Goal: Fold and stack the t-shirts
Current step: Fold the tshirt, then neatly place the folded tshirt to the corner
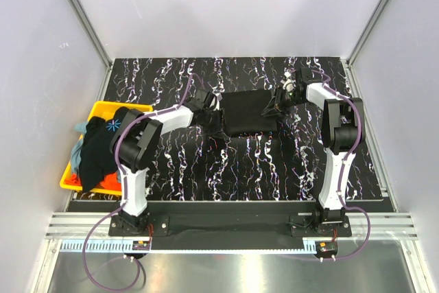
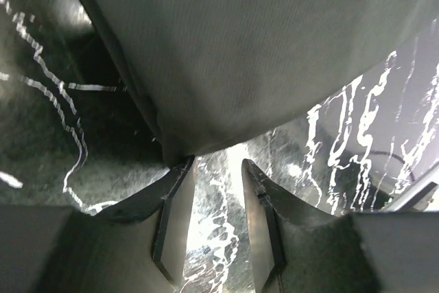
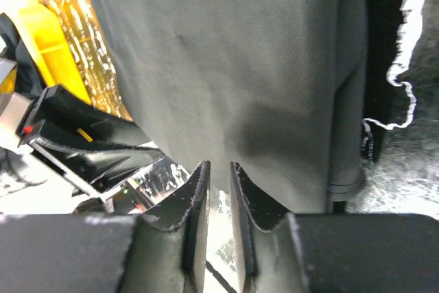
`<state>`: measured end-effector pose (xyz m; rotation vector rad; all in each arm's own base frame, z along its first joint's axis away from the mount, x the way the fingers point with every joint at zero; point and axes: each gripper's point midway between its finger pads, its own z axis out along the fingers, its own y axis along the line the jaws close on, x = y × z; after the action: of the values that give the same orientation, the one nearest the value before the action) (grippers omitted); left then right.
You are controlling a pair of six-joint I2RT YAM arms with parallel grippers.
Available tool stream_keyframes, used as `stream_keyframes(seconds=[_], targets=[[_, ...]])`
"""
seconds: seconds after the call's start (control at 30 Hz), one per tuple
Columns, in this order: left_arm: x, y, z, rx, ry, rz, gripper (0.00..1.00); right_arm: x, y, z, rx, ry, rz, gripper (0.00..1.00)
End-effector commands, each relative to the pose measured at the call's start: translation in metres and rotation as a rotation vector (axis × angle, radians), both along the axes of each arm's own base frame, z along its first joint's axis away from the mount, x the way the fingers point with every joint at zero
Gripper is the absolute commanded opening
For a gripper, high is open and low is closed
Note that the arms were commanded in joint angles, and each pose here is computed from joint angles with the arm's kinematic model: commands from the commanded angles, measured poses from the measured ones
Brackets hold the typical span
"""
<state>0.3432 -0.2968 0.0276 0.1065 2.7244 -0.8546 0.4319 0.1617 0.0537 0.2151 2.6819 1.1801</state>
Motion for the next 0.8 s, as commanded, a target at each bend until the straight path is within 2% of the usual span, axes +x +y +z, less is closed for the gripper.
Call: stream_keyframes(seconds=[0.0,0.1,0.17,0.3,0.43,0.53,0.6,0.67,0.77], targets=[[0.011,0.003,0.028,0.005,-0.108,0.008,0.4,0.007,-0.006,0.022,-0.039,-0.08,-0.019,0.26],[0.007,0.008,0.055,0.019,-0.12,-0.005,0.41,0.009,-0.015,0.038,-0.08,-0.123,-0.046,0.35],[0.01,0.01,0.09,0.009,-0.183,-0.014,0.42,0.014,-0.021,0.049,-0.125,-0.164,-0.062,0.4],[-0.005,0.021,0.146,0.002,-0.259,-0.042,0.43,0.014,-0.03,0.043,-0.191,-0.155,-0.027,0.52],[-0.026,0.034,0.203,-0.029,-0.383,-0.085,0.45,0.012,-0.044,0.027,-0.287,-0.104,-0.032,0.52],[-0.042,0.051,0.213,-0.005,-0.44,-0.092,0.47,0.007,-0.049,0.022,-0.319,-0.088,-0.039,0.53],[-0.051,0.06,0.199,0.022,-0.431,-0.1,0.48,0.008,-0.05,0.017,-0.327,-0.099,-0.022,0.56],[-0.059,0.066,0.19,0.041,-0.433,-0.123,0.5,0.014,-0.051,0.011,-0.338,-0.111,-0.001,0.63],[-0.064,0.071,0.182,0.061,-0.429,-0.133,0.5,0.024,-0.049,0.004,-0.329,-0.143,0.05,0.67]])
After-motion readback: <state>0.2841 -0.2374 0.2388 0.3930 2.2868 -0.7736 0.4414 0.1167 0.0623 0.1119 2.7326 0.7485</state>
